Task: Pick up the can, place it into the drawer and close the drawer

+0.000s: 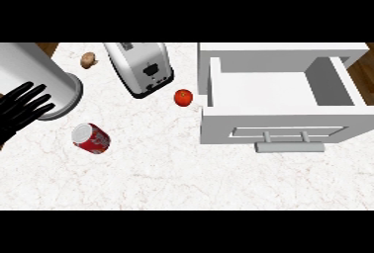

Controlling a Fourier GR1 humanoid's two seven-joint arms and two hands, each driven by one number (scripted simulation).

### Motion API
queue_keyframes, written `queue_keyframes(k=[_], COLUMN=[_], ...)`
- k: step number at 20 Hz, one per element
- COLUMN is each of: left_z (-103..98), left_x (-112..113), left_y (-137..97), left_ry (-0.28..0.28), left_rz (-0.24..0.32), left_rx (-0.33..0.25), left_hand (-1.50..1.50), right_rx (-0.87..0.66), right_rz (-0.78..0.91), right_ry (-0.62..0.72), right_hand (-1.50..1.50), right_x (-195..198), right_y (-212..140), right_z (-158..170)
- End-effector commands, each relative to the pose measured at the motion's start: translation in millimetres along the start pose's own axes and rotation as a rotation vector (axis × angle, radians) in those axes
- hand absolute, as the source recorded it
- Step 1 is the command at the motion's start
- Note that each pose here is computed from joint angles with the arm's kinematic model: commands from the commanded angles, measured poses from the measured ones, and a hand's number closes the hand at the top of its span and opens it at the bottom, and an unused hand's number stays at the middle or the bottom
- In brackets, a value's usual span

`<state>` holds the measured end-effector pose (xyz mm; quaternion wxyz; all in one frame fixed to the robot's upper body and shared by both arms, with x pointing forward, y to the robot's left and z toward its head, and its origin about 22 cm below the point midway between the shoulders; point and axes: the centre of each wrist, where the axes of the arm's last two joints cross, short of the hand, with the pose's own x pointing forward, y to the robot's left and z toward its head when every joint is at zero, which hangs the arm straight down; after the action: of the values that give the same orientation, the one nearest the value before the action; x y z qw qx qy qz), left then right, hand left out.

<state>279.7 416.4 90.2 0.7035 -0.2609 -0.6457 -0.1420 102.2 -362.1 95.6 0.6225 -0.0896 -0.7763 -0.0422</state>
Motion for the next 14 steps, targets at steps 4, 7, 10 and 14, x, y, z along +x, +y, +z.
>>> queue_keyframes(k=[4,7,10,14], left_z=[-15.8,-7.5,-26.5,-15.7], left_x=[-47.9,-54.9,-66.3,-77.9], left_y=[-1.4,3.0,-9.4,17.3], left_ry=[0.040,0.039,0.060,0.048], left_rz=[-0.023,-0.043,-0.048,-0.053], left_rx=[0.024,0.047,0.053,0.103], left_hand=[-1.50,-1.50,-1.50,-1.50], right_rx=[0.012,0.010,0.000,0.002], right_rz=[-0.008,-0.007,0.008,0.001], right_ry=[0.016,-0.009,0.004,0.002], right_hand=[-1.50,-1.50,-1.50,-1.50], right_x=[0.3,5.6,3.9,11.7], right_y=[-21.5,-27.0,-13.6,-14.6], right_z=[18.6,24.1,7.9,9.6])
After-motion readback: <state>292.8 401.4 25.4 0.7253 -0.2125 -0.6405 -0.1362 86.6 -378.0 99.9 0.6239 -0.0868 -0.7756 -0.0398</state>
